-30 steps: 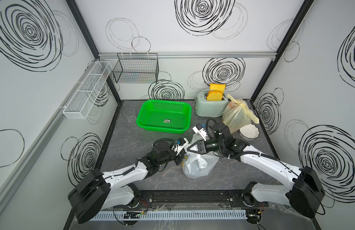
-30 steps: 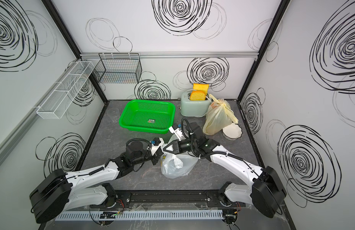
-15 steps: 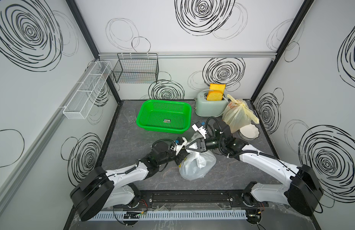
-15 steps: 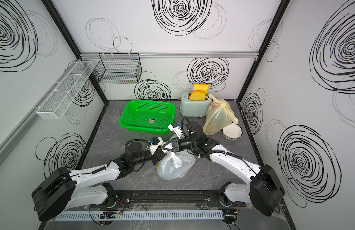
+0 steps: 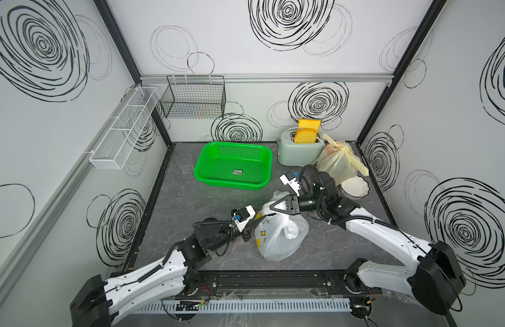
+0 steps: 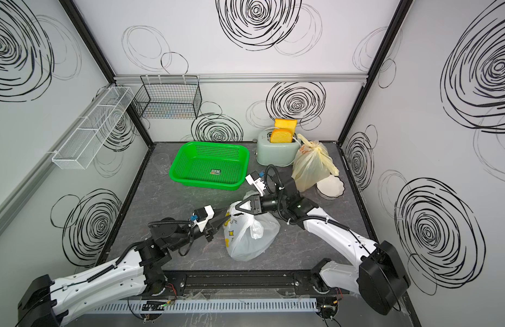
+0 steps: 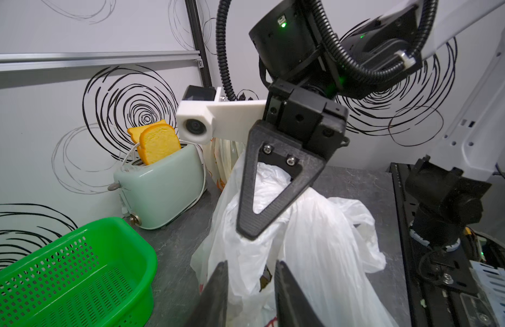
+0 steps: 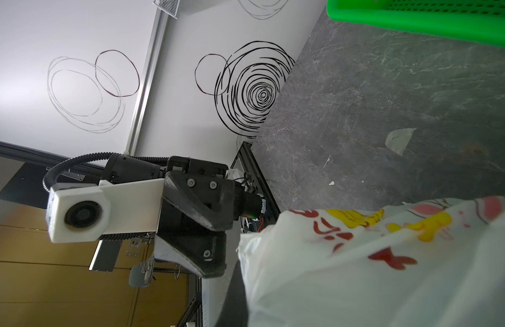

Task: Place the pineapple into a plastic bag & tie a knot
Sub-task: Cross the plastic bag at the center of the board, then tie the plastic bag at the center of the board.

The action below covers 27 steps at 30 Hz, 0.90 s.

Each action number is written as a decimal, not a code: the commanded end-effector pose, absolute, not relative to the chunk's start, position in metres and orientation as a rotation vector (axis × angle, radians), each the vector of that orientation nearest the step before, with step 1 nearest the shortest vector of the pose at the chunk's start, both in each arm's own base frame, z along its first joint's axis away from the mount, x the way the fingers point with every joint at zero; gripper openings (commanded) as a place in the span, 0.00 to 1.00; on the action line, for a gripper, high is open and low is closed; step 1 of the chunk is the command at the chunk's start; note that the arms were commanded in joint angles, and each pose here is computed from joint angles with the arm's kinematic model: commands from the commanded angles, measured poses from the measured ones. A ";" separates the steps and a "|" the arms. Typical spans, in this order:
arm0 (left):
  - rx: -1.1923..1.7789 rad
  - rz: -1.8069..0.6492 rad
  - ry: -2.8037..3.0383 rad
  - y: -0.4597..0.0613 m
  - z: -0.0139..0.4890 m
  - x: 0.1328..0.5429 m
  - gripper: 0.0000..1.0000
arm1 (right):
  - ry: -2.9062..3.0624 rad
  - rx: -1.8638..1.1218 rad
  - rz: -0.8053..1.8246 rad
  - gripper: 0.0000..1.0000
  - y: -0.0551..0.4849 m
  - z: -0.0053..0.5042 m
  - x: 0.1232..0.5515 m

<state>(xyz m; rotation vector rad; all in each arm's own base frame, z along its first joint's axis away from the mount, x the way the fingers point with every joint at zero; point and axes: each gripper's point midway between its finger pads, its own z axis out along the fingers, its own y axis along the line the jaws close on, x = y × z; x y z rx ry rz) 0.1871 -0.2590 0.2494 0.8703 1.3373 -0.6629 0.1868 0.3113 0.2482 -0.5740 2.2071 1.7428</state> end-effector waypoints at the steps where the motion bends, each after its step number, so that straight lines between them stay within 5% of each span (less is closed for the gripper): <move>1: 0.956 -0.586 1.266 -0.264 0.256 0.186 0.30 | 2.096 -0.675 1.772 0.00 0.311 0.275 0.177; 10: 1.096 -0.548 1.241 -0.289 0.252 0.199 0.22 | 2.049 -0.726 1.793 0.00 0.314 0.291 0.165; 21: 1.113 -0.557 1.277 -0.297 0.243 0.210 0.47 | 2.018 -0.759 1.814 0.00 0.316 0.301 0.158; 25: 1.130 -0.591 1.239 -0.300 0.248 0.203 0.45 | 2.033 -0.736 1.793 0.00 0.317 0.296 0.163; 27: 1.131 -0.598 1.229 -0.300 0.251 0.201 0.35 | 2.038 -0.726 1.784 0.00 0.318 0.294 0.166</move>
